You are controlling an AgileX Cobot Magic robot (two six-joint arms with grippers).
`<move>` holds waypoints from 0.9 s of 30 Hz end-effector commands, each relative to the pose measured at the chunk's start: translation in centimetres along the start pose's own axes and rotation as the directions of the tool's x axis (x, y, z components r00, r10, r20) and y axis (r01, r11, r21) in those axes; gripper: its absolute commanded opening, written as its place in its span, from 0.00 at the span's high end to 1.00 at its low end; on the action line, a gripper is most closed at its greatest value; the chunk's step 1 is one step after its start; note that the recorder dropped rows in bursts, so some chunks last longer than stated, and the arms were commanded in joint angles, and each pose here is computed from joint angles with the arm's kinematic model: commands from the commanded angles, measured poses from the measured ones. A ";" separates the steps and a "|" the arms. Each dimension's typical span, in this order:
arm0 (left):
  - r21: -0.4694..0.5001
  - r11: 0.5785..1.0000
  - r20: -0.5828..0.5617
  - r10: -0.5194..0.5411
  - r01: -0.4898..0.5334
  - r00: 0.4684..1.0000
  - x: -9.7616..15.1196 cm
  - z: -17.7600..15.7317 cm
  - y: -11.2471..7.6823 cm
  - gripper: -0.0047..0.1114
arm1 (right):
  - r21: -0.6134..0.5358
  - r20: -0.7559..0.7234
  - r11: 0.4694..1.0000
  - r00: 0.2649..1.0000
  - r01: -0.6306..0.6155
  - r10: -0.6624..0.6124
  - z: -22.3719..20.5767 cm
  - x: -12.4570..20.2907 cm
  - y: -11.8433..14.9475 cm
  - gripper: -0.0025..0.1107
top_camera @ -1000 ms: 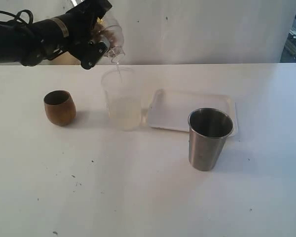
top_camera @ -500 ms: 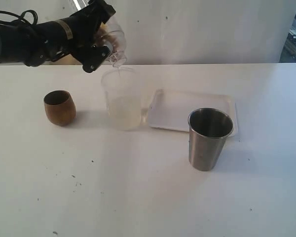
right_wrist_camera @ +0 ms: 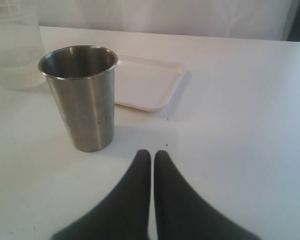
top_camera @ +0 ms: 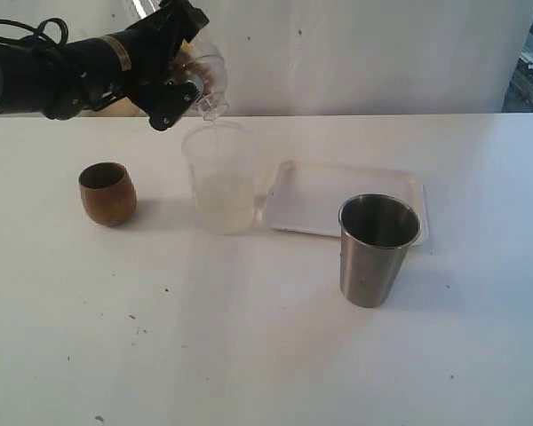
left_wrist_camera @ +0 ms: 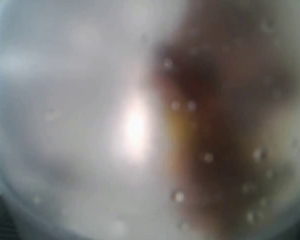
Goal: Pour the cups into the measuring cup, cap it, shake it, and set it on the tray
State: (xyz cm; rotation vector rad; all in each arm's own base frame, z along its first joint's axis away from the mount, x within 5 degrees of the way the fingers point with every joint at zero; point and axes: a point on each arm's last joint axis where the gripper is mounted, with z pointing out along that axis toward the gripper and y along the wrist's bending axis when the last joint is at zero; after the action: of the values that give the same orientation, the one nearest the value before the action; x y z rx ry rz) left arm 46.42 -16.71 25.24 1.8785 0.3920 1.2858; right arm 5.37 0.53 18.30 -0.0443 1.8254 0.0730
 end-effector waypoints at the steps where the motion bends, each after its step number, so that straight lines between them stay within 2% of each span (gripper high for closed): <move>1: -0.058 0.995 -0.028 0.074 -0.075 0.997 0.6 -0.2 1.2 0.96 | 0.002 0.008 1.000 1.000 -0.005 0.005 0.0 0.0 0.0 0.96; 5: -0.067 0.975 -0.043 0.210 -0.212 0.977 0.6 -0.2 1.3 0.96 | 0.002 0.008 1.000 1.000 -0.005 0.005 0.0 0.0 0.0 0.96; 20: -0.111 0.968 -0.039 0.221 -0.224 0.975 -0.2 -0.1 2.3 0.96 | 0.002 0.008 1.000 1.000 -0.005 0.005 0.0 0.0 0.0 0.96; 27: -0.174 0.937 -0.050 0.298 -0.303 0.953 -0.6 -0.2 3.1 0.96 | 0.002 0.008 1.000 1.000 -0.005 0.005 0.0 0.0 0.0 0.96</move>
State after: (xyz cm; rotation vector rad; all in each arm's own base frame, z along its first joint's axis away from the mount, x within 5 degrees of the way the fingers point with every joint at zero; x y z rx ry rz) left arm 45.77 -18.47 25.89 1.8891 0.0675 1.4526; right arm 5.37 0.53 18.30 -0.0445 1.8254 0.0727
